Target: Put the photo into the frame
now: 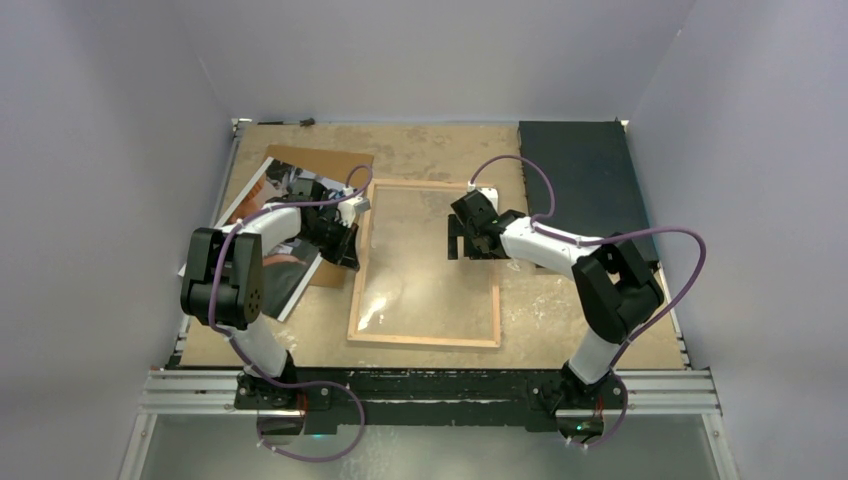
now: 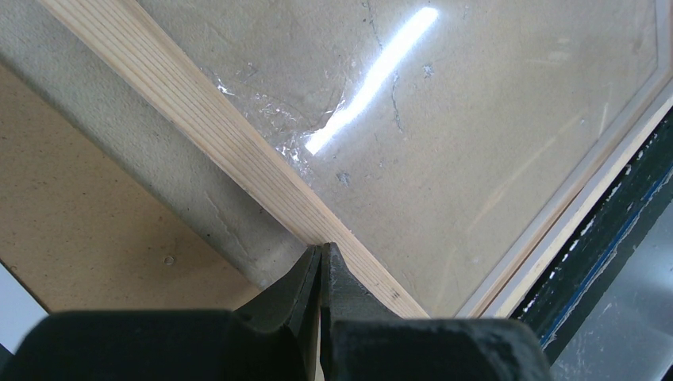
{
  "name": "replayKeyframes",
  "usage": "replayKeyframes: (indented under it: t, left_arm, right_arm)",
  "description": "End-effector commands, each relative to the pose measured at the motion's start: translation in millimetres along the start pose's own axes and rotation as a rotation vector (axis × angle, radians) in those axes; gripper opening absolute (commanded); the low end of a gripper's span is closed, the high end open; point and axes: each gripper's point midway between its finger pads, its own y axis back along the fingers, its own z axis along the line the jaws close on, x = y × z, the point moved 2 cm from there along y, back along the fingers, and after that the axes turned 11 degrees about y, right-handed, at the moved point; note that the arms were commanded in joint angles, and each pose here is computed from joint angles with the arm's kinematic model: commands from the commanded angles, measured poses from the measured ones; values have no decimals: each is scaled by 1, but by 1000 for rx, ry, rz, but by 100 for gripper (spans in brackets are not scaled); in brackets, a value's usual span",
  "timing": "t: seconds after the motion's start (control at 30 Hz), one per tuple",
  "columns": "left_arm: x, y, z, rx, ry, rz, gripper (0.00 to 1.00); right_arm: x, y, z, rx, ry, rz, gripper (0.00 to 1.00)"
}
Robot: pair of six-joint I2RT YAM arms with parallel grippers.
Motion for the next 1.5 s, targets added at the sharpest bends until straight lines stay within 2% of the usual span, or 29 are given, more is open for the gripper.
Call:
replayKeyframes:
  t: [0.0,0.3,0.67,1.47]
  left_arm:
    - [-6,5,-14,41,-45,-21,0]
    - [-6,5,-14,43,-44,-20,0]
    - [-6,7,-16,45,-49,-19,0]
    - [-12,14,-13,41,-44,-33,0]
  right_arm:
    - [-25,16,3,1,2,-85,99]
    - [-25,17,1,4,15,-99,99]
    - [-17,17,15,-93,33,-64,99]
    - [-9,5,1,-126,-17,-38,99]
